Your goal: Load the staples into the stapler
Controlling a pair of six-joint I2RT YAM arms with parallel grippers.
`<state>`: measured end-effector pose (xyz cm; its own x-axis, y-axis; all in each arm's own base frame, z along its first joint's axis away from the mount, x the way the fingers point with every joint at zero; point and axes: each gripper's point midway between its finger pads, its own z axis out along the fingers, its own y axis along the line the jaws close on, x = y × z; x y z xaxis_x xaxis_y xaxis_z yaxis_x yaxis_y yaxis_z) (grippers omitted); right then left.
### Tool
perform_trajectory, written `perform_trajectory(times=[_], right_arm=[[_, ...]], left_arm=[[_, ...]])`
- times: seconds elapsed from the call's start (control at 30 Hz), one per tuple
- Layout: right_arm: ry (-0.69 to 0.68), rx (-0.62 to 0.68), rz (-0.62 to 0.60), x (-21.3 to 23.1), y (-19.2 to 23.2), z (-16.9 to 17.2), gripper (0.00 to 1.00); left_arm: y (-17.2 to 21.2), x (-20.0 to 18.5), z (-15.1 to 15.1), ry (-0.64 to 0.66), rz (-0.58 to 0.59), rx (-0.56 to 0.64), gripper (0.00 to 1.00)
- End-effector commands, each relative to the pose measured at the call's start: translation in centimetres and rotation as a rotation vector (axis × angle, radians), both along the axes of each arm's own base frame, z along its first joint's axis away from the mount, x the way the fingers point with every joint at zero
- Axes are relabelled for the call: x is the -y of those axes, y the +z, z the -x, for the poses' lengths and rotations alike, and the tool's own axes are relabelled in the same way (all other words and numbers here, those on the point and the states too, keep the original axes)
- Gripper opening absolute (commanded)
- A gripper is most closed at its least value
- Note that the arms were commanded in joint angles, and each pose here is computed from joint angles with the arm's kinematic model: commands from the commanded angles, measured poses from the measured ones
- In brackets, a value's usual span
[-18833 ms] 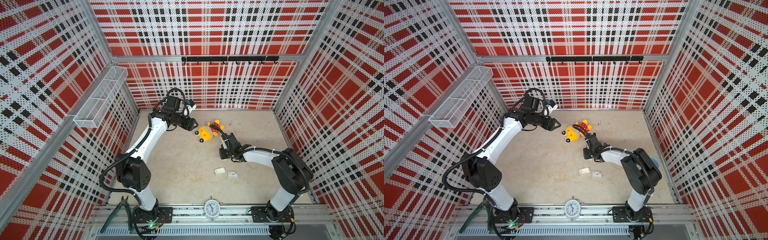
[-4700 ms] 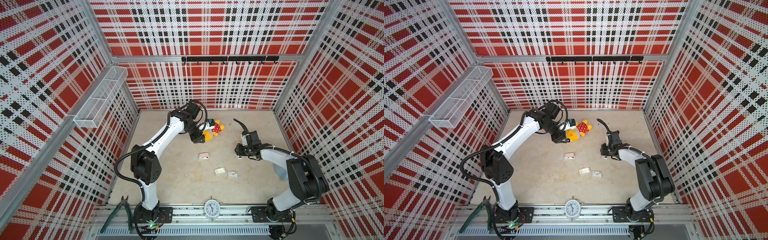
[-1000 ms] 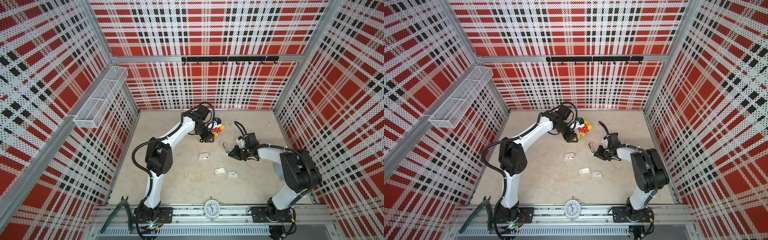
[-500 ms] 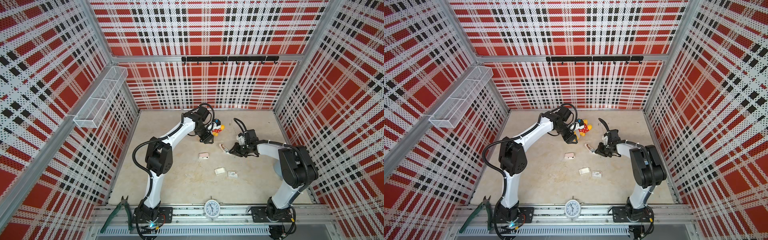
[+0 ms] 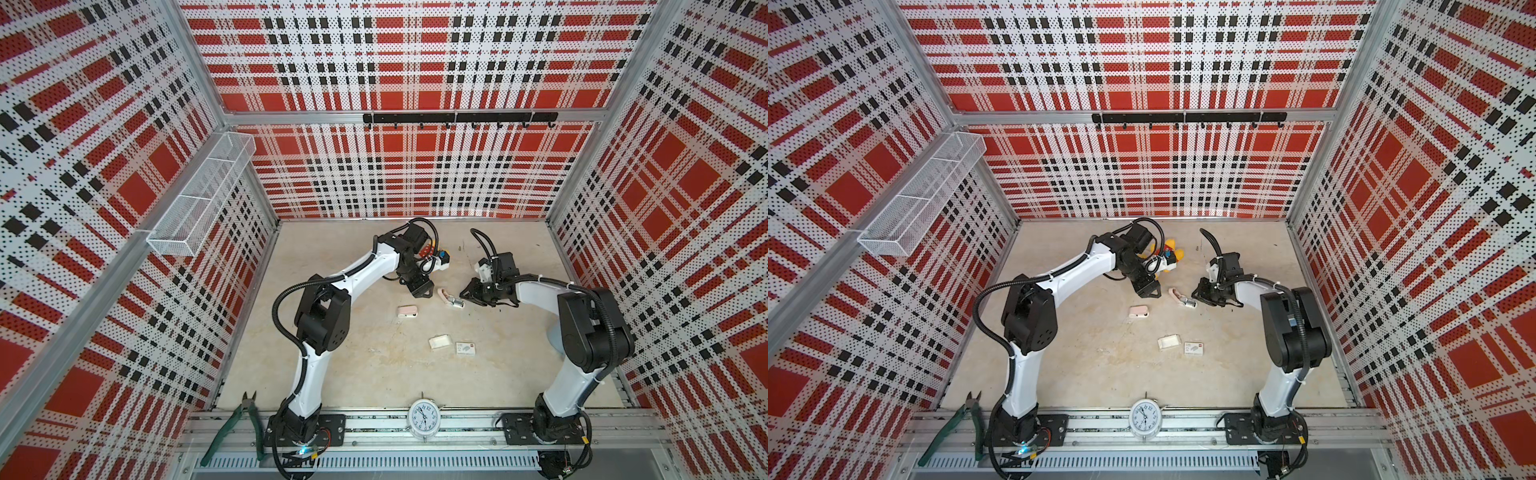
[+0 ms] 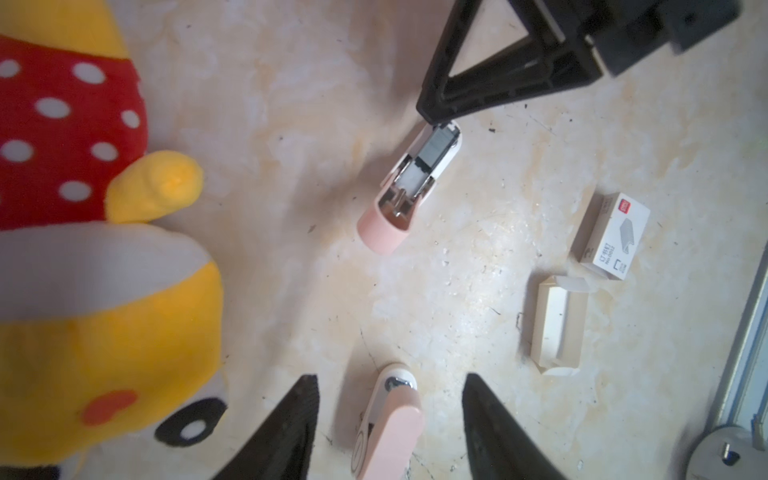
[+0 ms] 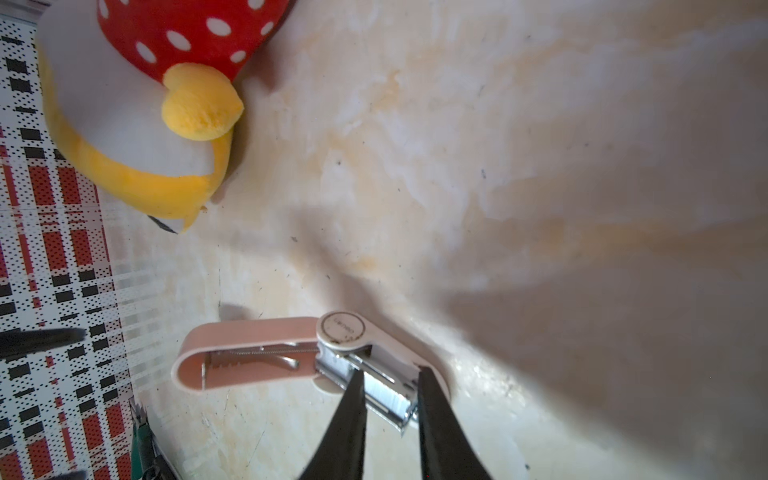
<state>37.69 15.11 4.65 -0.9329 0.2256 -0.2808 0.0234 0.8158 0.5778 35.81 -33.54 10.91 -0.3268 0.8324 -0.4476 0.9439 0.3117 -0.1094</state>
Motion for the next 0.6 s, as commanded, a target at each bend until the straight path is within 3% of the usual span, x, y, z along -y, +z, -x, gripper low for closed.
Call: perform_trajectory(times=[0.0, 0.27, 0.57], right_arm=[[-0.055, 0.020, -0.010, 1.5, 1.5, 0.8, 0.24], [-0.082, -0.033, -0.049, 1.9, 1.2, 3.8, 0.20], [-0.115, -0.059, -0.060, 2.0, -0.5, 3.9, 0.18]], left_arm=[[-0.2, 1.4, -0.7, -0.059, 0.012, 0.077, 0.59], [-2.3, 2.4, -2.2, -0.078, -0.005, 0.084, 0.59], [-3.4, 3.2, -2.3, -0.105, 0.007, 0.069, 0.58]])
